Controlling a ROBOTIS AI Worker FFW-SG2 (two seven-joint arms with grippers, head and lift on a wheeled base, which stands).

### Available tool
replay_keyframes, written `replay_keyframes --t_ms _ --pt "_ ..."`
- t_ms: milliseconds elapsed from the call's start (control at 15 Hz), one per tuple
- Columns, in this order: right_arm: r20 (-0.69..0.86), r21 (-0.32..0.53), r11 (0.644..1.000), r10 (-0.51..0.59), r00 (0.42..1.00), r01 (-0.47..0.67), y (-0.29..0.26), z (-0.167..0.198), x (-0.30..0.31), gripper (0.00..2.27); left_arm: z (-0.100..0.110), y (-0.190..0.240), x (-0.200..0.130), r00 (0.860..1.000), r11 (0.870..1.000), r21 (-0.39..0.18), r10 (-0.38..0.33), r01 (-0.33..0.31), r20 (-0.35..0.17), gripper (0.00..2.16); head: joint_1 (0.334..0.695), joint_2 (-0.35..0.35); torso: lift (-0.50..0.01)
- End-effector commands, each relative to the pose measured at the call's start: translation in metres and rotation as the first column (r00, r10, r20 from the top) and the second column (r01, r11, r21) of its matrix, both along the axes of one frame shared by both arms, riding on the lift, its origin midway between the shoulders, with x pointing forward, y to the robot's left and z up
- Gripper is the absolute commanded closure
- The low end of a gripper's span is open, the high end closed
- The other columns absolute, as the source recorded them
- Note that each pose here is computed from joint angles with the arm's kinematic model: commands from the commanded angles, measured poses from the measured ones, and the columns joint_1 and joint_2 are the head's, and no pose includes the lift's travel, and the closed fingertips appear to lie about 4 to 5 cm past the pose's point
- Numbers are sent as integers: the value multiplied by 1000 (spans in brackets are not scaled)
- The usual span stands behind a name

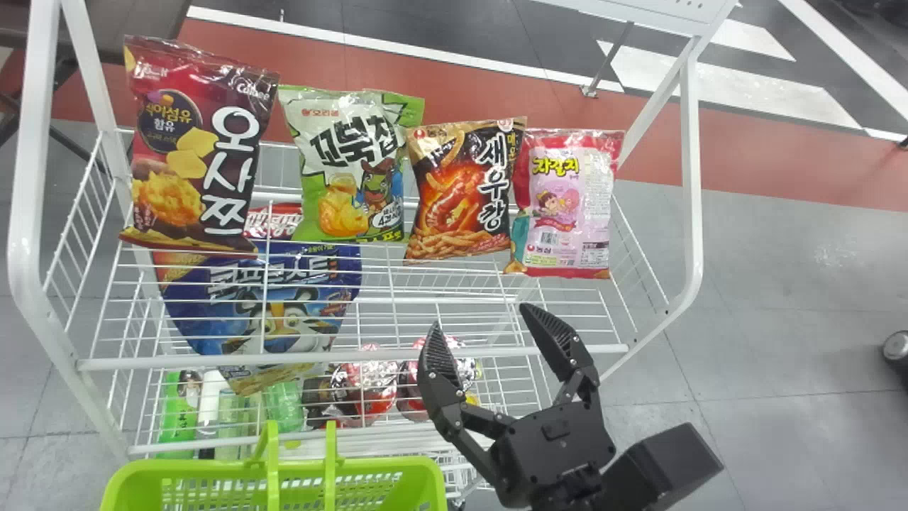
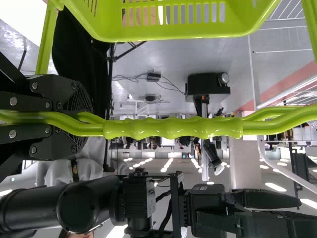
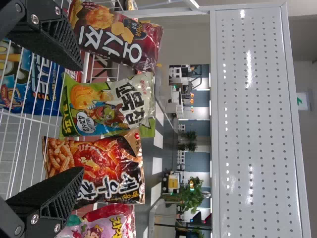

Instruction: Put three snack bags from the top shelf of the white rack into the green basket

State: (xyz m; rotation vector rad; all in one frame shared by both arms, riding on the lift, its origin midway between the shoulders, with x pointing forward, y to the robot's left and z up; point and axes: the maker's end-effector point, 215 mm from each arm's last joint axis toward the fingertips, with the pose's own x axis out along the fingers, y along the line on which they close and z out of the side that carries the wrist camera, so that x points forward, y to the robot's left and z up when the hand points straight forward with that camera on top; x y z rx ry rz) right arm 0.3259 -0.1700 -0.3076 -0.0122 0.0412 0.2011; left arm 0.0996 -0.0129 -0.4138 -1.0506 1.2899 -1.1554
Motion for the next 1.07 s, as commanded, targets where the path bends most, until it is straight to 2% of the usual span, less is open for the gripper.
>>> replay_keyframes --t_ms 0,533,667,1000 --pt "-2 2 1000 0 1000 0 0 -1 0 113 0 0 -1 1000 1000 0 -1 1 -4 2152 695 -350 0" --pt "-6 3 1000 -3 1000 3 -1 -3 4 113 0 1 -1 1000 1000 -1 -3 3 -4 2152 695 -350 0" --pt "-45 -5 1000 -4 999 4 -1 -18 13 113 1 1 0 1000 1000 -2 -3 3 -3 2152 695 -350 0" --pt "-123 -19 1000 13 992 -15 21 -63 120 113 0 1 -1 1000 1000 2 -6 6 -1 2152 695 -350 0"
